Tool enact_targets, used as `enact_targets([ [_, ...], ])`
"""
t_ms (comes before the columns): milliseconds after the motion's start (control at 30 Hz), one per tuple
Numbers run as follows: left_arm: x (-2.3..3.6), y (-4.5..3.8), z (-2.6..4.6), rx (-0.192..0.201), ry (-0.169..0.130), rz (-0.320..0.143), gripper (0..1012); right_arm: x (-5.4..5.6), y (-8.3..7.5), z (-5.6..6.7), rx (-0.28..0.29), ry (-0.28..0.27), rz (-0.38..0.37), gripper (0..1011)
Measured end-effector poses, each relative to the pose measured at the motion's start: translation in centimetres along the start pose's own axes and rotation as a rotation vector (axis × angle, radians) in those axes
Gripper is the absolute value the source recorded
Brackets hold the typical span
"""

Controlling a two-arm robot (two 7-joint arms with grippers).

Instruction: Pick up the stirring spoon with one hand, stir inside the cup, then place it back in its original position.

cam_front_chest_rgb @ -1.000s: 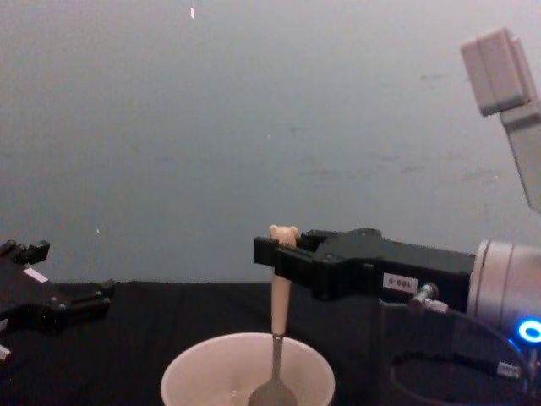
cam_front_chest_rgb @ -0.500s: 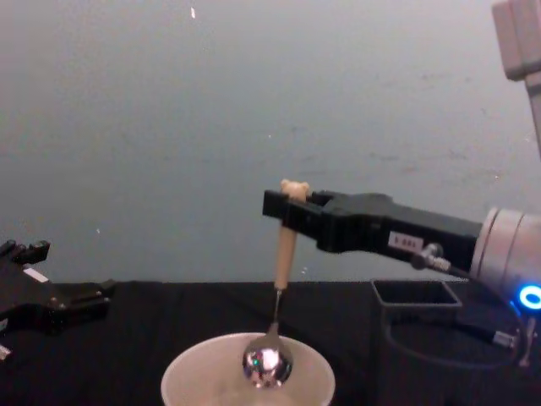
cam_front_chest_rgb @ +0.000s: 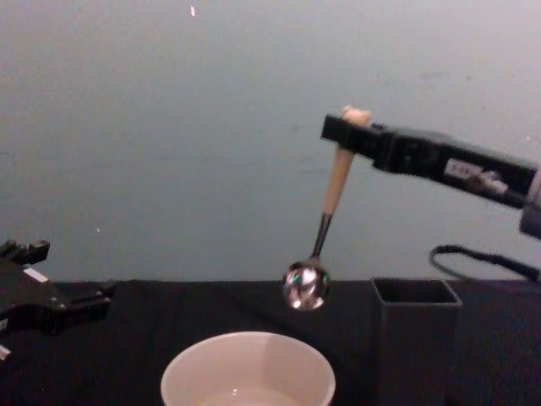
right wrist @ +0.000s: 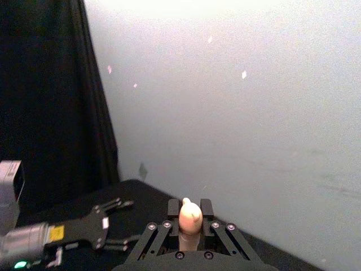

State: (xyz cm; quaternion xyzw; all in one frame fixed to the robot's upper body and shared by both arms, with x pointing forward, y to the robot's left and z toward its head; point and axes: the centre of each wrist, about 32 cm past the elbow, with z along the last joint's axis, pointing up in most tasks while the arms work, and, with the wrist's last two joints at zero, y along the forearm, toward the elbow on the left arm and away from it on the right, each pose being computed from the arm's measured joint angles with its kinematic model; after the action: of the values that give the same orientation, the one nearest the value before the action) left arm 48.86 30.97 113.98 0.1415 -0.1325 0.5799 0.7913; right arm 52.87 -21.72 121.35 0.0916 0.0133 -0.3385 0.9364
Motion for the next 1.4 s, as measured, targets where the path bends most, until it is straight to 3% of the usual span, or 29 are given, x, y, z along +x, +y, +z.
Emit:
enact_targets([
  [367, 0.0, 0.0, 0.0, 0.0, 0.0, 0.0, 1001, 1.1, -2.7, 2.1, 0.071, -0.016, -0.065, 217],
  [700, 0.0, 0.0, 0.0, 0.0, 0.0, 0.0, 1001, 1.6, -5.7, 2.7, 0.07, -0.044, -0.099, 217],
  [967, 0.0, 0.0, 0.0, 0.0, 0.0, 0.0, 1001, 1.9, -6.7, 2.0, 0.032, -0.043, -0.13, 216],
  [1400, 0.0, 0.0, 0.0, 0.0, 0.0, 0.0, 1001, 2.7, -6.0, -0.3, -0.049, -0.007, -0.144, 217],
])
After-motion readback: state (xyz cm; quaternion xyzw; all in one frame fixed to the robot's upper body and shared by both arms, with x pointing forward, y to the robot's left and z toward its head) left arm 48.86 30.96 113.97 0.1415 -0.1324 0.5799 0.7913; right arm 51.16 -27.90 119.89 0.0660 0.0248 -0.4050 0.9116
